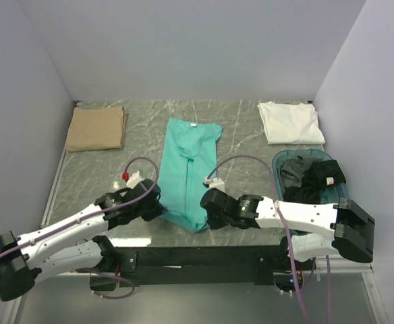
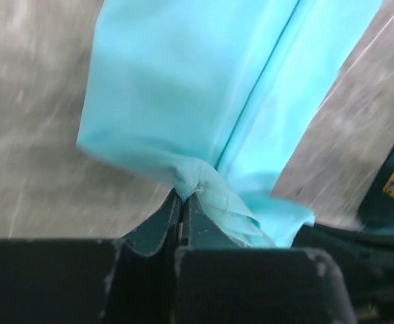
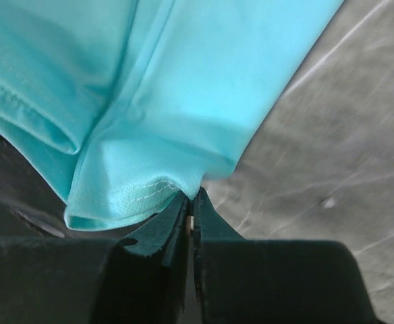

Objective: Fold and stack the t-shirts
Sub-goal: Fold the tshirt

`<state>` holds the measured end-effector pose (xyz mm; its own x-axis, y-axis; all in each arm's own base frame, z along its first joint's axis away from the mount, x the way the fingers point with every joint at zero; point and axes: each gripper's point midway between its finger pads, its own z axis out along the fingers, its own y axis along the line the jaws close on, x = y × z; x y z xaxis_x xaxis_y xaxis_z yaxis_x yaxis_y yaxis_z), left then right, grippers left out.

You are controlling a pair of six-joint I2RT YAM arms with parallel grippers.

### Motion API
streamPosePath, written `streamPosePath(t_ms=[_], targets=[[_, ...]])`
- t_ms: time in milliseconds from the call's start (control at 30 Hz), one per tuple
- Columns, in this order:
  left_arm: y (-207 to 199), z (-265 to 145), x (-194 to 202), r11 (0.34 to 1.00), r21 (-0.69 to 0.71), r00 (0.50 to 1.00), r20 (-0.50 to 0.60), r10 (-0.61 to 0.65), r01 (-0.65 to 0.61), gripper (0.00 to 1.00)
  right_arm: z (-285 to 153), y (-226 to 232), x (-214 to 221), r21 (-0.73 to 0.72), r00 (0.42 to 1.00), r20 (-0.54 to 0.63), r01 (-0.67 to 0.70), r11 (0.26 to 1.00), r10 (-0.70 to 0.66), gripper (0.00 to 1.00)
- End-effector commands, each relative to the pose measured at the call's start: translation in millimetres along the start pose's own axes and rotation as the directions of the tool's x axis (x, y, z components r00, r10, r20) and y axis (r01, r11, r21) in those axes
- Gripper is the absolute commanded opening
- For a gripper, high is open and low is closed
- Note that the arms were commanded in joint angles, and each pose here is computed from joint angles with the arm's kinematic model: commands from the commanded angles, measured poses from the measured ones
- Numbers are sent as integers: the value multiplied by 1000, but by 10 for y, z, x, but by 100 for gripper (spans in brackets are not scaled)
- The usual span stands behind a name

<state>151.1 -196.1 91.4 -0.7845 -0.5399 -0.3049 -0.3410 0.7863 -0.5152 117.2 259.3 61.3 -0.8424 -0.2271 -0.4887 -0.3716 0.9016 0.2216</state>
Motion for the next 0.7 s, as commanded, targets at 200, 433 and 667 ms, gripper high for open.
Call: streamPosePath(t_ms=[200,433,667], targets=[[-731,48,-853,987,159,984,177,1,-30,1,-113,-138,-927,29,984,174,-27,999,22,7],[-784,210,-1216,991,132,978,211,-4,-25,1,4,-312,-1304,97,980,198,-40,995,20,7],[-882,409,-1446,991,125,982,186,15,-38,1,34,-457,-1633,118,971,236,-67,991,38,6]])
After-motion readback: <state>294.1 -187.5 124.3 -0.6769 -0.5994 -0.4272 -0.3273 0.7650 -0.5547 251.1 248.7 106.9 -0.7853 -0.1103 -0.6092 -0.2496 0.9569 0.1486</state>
